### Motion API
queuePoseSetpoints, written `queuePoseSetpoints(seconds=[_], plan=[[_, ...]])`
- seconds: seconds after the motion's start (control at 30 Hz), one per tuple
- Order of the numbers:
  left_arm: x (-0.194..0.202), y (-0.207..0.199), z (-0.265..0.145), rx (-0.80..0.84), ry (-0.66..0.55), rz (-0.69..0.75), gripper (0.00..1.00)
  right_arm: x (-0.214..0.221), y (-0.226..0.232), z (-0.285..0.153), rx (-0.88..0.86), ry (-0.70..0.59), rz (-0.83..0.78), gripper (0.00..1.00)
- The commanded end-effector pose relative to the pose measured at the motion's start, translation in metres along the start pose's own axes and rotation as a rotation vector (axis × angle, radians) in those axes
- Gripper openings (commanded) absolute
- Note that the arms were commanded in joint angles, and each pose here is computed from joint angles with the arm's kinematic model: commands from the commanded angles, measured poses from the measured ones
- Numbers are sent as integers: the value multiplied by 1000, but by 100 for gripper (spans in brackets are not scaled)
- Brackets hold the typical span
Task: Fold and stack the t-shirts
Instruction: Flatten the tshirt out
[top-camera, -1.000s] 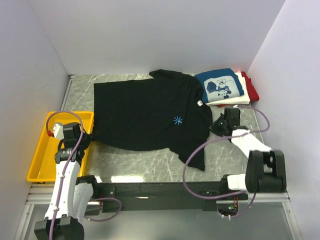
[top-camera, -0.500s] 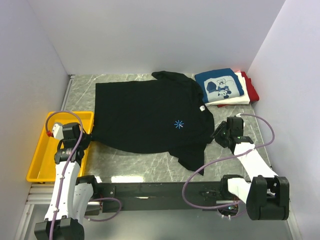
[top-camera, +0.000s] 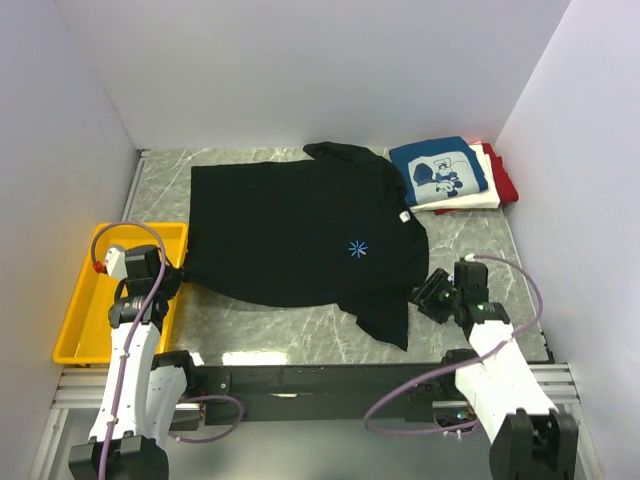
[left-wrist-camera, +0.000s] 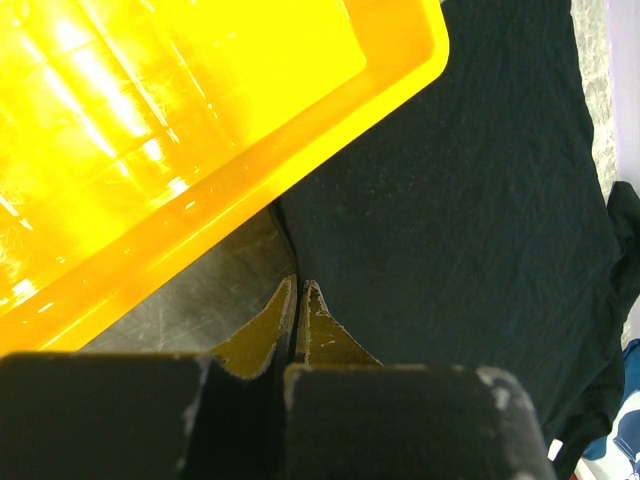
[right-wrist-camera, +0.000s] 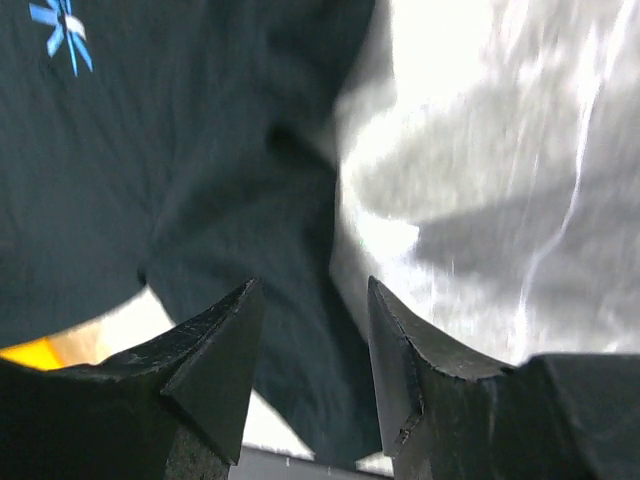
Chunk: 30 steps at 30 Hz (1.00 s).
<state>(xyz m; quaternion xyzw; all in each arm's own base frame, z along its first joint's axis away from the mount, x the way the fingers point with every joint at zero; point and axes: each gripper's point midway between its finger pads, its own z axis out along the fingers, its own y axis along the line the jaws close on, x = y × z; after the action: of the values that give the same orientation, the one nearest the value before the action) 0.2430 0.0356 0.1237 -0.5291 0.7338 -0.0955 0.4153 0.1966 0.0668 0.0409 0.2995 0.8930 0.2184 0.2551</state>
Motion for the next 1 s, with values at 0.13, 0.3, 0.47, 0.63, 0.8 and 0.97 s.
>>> queuePoseSetpoints(seconds=[0.13,0.3,0.47,0.63,0.8,0.97], plan=[[-4,-4,3,23,-20,0,0,35,-6,-20,-14,92,22,53],[-3,-4,4,20,-18,-4,0,51,-16,-17,-9,140,24,52],[-1,-5,6,28,-12,-9,0,63,-14,-8,-49,172,22,47],[0,1,7,10,-15,-5,0,59,-3,-4,-82,165,0,34],[2,8,8,-11,-16,-11,0,56,15,-14,-125,173,-33,0],[-1,11,6,-38,-30,-33,0,32,35,-46,-140,84,-92,0]])
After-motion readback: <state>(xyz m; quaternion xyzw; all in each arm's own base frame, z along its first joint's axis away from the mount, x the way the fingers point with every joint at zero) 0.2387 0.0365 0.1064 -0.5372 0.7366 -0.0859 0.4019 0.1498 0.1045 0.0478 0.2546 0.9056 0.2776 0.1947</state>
